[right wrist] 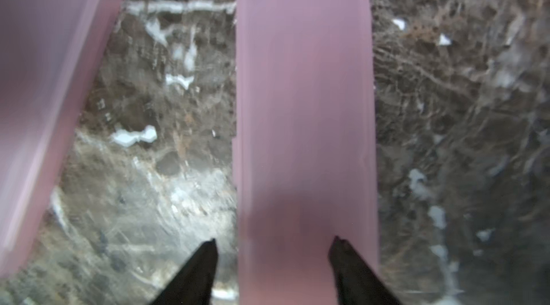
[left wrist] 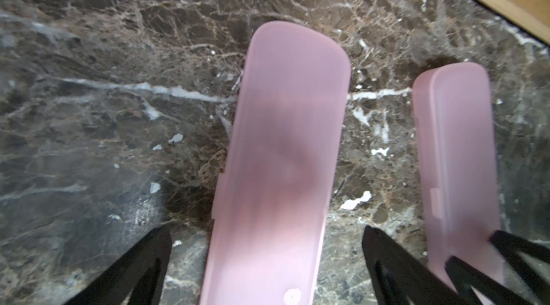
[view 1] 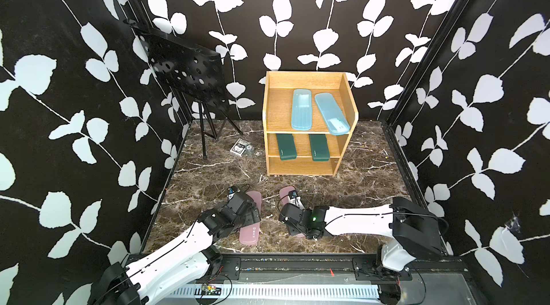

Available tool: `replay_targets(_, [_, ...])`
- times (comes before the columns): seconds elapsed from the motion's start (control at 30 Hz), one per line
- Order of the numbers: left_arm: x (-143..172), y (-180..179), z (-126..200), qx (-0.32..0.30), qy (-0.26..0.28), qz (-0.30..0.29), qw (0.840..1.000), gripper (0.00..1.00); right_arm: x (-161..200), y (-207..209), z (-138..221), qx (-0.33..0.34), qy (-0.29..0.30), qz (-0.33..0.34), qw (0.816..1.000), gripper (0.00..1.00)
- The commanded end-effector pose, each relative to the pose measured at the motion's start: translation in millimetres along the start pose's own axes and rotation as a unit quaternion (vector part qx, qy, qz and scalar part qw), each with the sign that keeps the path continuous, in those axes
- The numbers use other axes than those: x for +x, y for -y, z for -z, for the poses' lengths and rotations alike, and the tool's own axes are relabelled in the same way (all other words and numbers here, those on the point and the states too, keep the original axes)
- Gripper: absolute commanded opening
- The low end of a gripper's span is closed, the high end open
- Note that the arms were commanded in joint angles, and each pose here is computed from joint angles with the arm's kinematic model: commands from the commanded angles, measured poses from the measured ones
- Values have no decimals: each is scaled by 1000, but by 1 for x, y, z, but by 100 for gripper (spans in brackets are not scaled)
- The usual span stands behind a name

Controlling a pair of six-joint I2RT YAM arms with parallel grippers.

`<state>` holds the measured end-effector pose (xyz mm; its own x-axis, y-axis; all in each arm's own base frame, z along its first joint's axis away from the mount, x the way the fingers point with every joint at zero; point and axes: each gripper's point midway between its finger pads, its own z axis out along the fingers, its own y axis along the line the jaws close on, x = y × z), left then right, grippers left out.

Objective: Place the pencil cases on the shelf according to color
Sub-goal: Pick up the pencil case from the center of the board.

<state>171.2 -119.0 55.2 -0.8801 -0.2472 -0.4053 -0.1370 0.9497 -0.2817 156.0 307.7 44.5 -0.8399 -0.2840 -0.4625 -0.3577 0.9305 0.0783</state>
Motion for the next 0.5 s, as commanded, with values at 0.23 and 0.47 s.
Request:
replay_targets(0.23, [-12, -5, 14, -9, 31, -2, 999, 99, 24, 33, 39, -42, 17, -32, 998, 99])
replay_targets(0.47, [-8, -9, 8, -28, 16, -24, 999, 99, 41, 18, 32, 16, 63, -34, 997, 99])
